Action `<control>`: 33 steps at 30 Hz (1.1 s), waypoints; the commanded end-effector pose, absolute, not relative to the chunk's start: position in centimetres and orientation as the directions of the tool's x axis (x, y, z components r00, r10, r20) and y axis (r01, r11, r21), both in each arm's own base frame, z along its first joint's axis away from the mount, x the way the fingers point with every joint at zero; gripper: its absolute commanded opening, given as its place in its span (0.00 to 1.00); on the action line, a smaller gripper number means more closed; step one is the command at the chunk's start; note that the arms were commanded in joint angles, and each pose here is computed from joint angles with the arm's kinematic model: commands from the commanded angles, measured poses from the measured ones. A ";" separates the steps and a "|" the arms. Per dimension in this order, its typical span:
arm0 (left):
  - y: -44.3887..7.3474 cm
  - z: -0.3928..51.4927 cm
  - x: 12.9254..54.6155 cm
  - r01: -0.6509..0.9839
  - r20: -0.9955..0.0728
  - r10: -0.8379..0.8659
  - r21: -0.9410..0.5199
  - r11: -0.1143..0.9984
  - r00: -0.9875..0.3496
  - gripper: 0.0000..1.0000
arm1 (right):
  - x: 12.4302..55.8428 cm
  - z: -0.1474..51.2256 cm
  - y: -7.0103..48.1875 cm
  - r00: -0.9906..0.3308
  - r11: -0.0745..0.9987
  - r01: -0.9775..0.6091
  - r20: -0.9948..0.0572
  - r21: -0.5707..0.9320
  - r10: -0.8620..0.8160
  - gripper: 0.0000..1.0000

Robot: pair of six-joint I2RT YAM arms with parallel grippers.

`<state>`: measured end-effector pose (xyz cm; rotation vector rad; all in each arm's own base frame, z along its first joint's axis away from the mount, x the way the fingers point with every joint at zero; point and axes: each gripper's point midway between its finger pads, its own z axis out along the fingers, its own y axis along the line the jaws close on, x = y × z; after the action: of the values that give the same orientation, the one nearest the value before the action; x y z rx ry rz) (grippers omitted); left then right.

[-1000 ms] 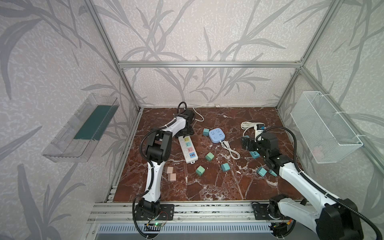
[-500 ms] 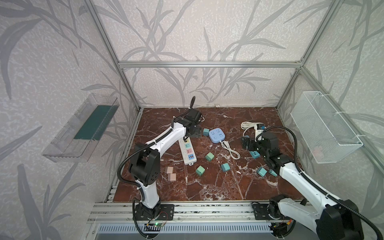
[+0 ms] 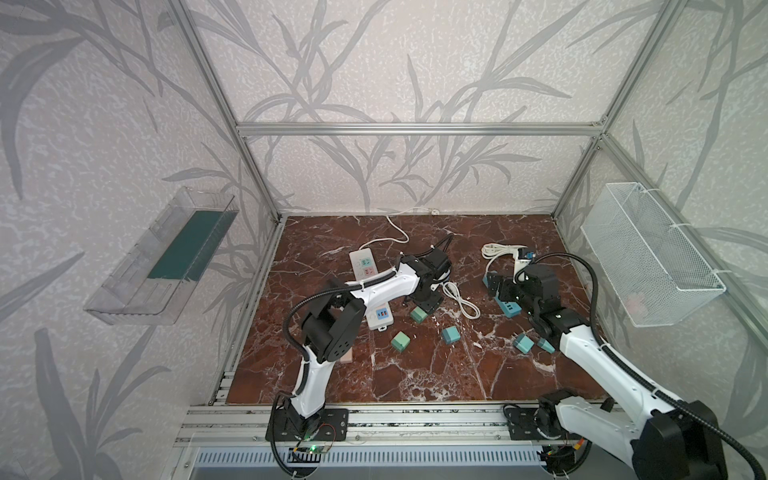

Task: Insert the plug
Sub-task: 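Release the strip and grasp the green USB charger with the left gripper, then lift the green charger toward the right gripper while the right arm reaches in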

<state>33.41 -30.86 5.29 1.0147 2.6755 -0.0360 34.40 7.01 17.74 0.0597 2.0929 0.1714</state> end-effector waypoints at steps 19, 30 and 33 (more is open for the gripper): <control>-30.2 3.0 30.3 0.657 -0.136 0.652 0.002 0.753 -0.746 0.57 | 34.6 19.2 6.5 -0.473 0.987 -0.009 -0.870 0.159 0.136 0.99; -29.1 1.4 29.2 0.656 -0.062 0.655 0.000 0.755 -0.753 0.45 | 34.7 19.0 6.8 -0.479 0.986 -0.020 -0.867 0.166 0.137 0.99; -29.4 1.2 29.0 0.658 -0.041 0.657 -0.020 0.753 -0.753 0.38 | 34.8 18.9 7.4 -0.488 0.982 -0.046 -0.862 0.181 0.136 1.00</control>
<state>30.01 -29.78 2.56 1.0503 2.8443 -0.0605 34.35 6.91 17.79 0.0712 2.0933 0.1813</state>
